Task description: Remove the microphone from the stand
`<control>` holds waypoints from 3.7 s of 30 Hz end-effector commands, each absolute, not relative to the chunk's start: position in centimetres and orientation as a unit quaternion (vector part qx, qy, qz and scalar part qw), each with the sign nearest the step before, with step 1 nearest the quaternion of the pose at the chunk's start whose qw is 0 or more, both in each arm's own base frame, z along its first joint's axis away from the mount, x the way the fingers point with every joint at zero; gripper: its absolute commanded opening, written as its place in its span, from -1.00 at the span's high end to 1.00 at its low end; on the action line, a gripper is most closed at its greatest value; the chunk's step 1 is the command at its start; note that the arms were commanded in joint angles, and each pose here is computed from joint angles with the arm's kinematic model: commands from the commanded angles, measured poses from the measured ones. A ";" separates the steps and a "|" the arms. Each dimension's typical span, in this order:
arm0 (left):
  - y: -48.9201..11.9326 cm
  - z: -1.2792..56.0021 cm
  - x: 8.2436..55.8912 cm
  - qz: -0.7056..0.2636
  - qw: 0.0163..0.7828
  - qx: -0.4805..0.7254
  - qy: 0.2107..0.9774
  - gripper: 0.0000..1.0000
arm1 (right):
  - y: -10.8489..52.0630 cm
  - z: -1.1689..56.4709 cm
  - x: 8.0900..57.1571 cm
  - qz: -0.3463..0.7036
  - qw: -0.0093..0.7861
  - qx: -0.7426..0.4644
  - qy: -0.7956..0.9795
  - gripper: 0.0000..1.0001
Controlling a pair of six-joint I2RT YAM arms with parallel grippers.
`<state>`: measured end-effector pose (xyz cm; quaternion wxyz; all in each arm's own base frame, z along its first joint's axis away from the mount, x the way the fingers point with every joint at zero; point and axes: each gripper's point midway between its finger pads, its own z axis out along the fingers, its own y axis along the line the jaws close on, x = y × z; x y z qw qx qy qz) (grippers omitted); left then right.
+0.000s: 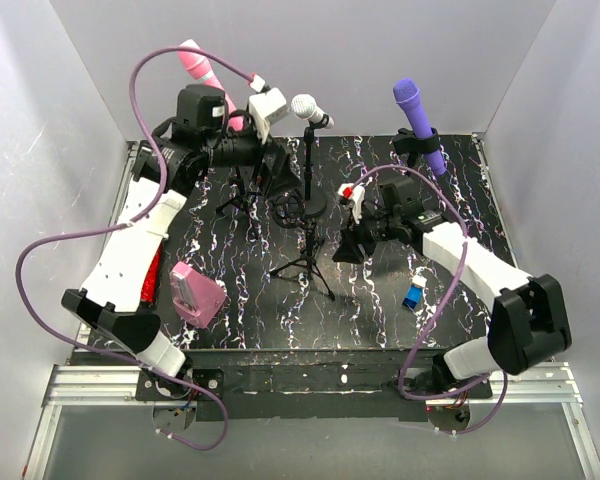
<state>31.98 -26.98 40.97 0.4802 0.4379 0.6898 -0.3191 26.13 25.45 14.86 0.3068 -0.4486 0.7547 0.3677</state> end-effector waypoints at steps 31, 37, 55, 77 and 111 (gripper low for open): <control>-23.7 31.5 30.2 -0.334 0.338 0.231 0.849 -0.52 | 32.3 22.0 27.9 0.374 0.385 -0.521 0.664 -0.21; -22.9 31.1 29.2 -0.392 0.278 0.210 0.852 -0.19 | 32.1 21.4 28.4 0.353 0.398 -0.515 0.672 -0.17; -21.2 32.2 28.9 -0.353 0.300 0.215 0.860 1.00 | 32.2 22.9 28.1 0.354 0.398 -0.515 0.672 -0.20; -14.0 33.6 29.1 -0.229 0.371 0.150 0.887 1.00 | 29.4 27.8 25.0 0.367 0.418 -0.503 0.661 -0.28; -6.5 33.4 29.1 -0.077 0.408 0.169 0.894 1.00 | 29.9 26.5 25.3 0.387 0.378 -0.489 0.684 -0.26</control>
